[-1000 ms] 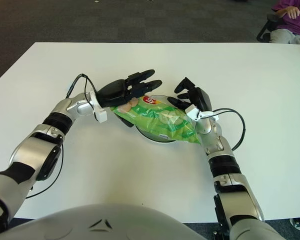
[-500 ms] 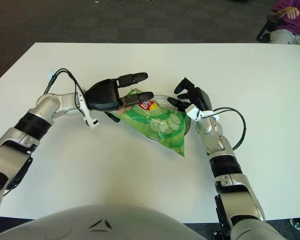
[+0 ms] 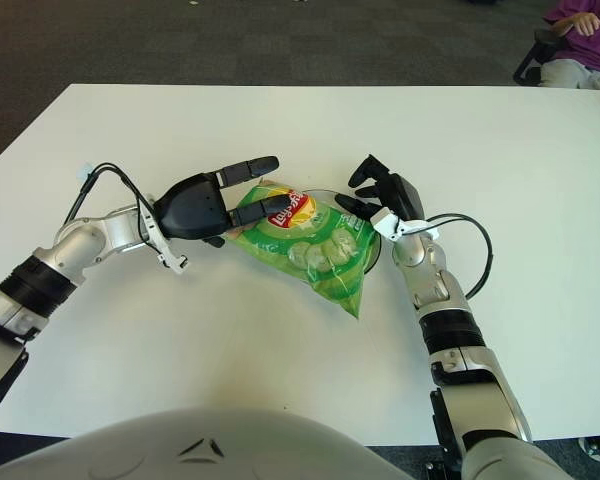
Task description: Put the snack into the plate.
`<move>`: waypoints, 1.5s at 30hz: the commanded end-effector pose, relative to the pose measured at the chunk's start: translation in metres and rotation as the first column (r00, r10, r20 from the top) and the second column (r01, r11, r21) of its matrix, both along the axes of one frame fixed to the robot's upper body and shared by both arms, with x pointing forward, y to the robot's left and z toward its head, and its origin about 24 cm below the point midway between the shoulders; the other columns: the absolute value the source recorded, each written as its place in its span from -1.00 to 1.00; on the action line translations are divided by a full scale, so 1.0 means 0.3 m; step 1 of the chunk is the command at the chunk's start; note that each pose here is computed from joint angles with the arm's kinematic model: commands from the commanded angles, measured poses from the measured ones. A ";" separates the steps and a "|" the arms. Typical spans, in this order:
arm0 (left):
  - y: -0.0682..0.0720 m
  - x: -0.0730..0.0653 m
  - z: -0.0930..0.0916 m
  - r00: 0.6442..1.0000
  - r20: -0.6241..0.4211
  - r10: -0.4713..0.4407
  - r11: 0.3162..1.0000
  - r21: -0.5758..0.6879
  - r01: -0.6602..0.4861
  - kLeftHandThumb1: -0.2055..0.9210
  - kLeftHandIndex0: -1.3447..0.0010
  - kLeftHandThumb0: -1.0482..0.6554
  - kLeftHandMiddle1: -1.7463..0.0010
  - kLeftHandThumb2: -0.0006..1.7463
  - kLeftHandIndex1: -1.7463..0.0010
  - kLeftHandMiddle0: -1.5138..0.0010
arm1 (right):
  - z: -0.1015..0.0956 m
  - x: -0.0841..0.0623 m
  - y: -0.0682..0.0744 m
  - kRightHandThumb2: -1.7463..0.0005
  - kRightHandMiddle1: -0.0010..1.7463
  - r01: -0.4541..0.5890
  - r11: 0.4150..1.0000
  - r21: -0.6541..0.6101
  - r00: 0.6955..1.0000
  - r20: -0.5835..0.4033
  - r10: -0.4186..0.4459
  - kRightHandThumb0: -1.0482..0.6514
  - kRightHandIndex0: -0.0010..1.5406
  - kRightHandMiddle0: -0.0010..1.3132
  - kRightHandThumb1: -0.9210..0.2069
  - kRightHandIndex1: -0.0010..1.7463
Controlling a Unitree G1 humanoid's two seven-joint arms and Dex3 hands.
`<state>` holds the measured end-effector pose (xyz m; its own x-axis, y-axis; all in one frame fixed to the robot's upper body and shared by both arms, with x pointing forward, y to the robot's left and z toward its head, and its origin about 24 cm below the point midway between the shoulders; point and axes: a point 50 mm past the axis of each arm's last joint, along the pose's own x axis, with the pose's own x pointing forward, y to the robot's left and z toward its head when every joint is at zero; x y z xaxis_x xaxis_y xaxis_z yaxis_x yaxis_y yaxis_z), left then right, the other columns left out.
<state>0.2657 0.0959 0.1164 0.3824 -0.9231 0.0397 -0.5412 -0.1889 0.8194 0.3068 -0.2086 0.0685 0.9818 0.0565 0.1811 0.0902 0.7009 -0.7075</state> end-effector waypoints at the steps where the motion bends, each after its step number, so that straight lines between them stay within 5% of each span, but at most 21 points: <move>1: 0.033 -0.027 0.074 0.994 0.030 0.107 0.993 0.036 -0.108 1.00 0.86 0.09 1.00 -0.77 0.98 1.00 | -0.044 -0.015 -0.023 0.51 0.88 0.053 0.998 0.036 0.998 -0.044 -0.052 -0.18 0.30 -0.56 -1.00 -0.83; 7: 0.051 -0.055 0.160 0.979 0.098 0.176 0.984 -0.035 -0.174 1.00 0.87 0.10 1.00 -0.75 0.99 1.00 | -0.046 -0.016 -0.025 0.52 0.87 0.050 0.997 0.064 0.998 -0.029 -0.049 -0.18 0.31 -0.55 -1.00 -0.84; 11: 0.088 -0.053 0.219 0.983 0.087 0.164 0.952 -0.277 -0.135 0.91 0.88 0.12 1.00 -0.64 1.00 1.00 | -0.048 -0.015 -0.026 0.52 0.87 0.047 0.997 0.068 0.999 -0.027 -0.045 -0.18 0.31 -0.54 -1.00 -0.84; 17: 0.116 -0.051 0.263 0.993 0.054 0.107 0.887 -0.456 -0.071 0.75 0.90 0.13 1.00 -0.43 0.99 1.00 | -0.051 -0.013 -0.027 0.53 0.86 0.043 0.997 0.070 0.999 -0.025 -0.041 -0.18 0.32 -0.54 -1.00 -0.84; 19: 0.115 -0.042 0.279 0.997 0.050 0.064 0.838 -0.545 -0.027 0.73 0.91 0.13 1.00 -0.40 0.99 1.00 | -0.052 -0.012 -0.027 0.53 0.86 0.041 0.997 0.071 0.999 -0.024 -0.040 -0.18 0.32 -0.53 -1.00 -0.84; 23: 0.117 -0.039 0.291 0.997 0.014 -0.076 0.608 -0.792 0.057 0.66 0.91 0.15 1.00 -0.28 0.99 0.99 | -0.054 -0.012 -0.027 0.53 0.86 0.038 0.997 0.070 0.999 -0.022 -0.036 -0.18 0.32 -0.53 -1.00 -0.84; 29: 0.112 -0.037 0.293 0.982 0.061 -0.178 0.367 -0.922 0.124 0.57 0.79 0.18 0.99 -0.13 0.97 0.79 | -0.055 -0.012 -0.028 0.53 0.85 0.035 0.997 0.068 0.999 -0.019 -0.034 -0.18 0.33 -0.53 -1.00 -0.83; 34: 0.109 -0.038 0.287 0.976 0.074 -0.206 0.295 -0.946 0.134 0.52 0.63 0.20 0.98 -0.04 0.96 0.53 | -0.056 -0.012 -0.030 0.53 0.85 0.035 0.997 0.068 0.999 -0.017 -0.033 -0.18 0.33 -0.53 -1.00 -0.83; 43: 0.105 -0.049 0.273 0.966 0.082 -0.245 0.247 -0.958 0.144 0.50 0.55 0.21 0.99 0.00 0.97 0.42 | -0.059 -0.014 -0.032 0.53 0.85 0.034 0.996 0.077 0.999 -0.012 -0.034 -0.18 0.34 -0.53 -1.00 -0.83; 44: 0.154 0.080 0.204 0.964 -0.109 -0.241 0.114 -0.990 -0.083 0.50 0.54 0.21 0.99 0.00 0.97 0.42 | -0.057 -0.015 -0.033 0.53 0.85 0.042 0.993 0.107 0.999 0.002 -0.043 -0.18 0.34 -0.53 -1.00 -0.83; 45: 0.188 0.164 0.140 0.927 -0.258 -0.272 -0.024 -0.961 -0.274 0.65 0.52 0.08 1.00 -0.24 0.97 0.43 | -0.054 -0.016 -0.035 0.53 0.85 0.055 0.987 0.153 0.998 0.024 -0.059 -0.18 0.34 -0.52 -1.00 -0.83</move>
